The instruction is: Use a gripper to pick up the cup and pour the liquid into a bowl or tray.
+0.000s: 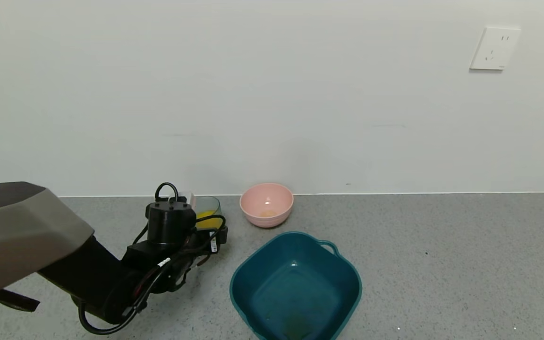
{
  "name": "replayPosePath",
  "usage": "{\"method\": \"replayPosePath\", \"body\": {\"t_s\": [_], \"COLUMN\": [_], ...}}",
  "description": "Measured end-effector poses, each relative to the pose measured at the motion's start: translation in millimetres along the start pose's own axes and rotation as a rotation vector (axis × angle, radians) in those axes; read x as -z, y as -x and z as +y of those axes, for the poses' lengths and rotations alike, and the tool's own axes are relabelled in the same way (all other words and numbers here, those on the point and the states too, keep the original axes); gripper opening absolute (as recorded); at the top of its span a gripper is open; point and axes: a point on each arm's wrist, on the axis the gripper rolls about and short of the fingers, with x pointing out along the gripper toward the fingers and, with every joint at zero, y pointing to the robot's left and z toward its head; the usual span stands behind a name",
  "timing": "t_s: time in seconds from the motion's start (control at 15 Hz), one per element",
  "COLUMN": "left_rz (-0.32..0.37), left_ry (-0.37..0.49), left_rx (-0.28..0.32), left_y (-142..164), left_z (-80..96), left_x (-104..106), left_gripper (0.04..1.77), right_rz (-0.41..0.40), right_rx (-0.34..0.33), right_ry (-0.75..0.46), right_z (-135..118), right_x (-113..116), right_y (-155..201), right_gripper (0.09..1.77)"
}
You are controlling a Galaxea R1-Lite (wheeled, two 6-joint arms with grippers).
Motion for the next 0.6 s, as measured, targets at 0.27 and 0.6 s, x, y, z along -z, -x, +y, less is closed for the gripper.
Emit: {"method": "replayPosePath", "body": {"t_s": [0.27,0.6], "left_rz": [-0.032,-0.046], "left_ry": [0.008,0.009], "left_rx": [-0.063,-0.077], "left_y": [-11,-21], "left_z": [-0.4,-3.2], "left_x": [4,4], "left_gripper": [1.72,1.72], "right_rz": [0.000,0.000], "right_rx": [0.000,0.000], "right_ry": [0.000,0.000], "right_z": [0,0], "right_x": [0,0], "right_y": [0,0], "right_gripper": [1.71,1.71]}}
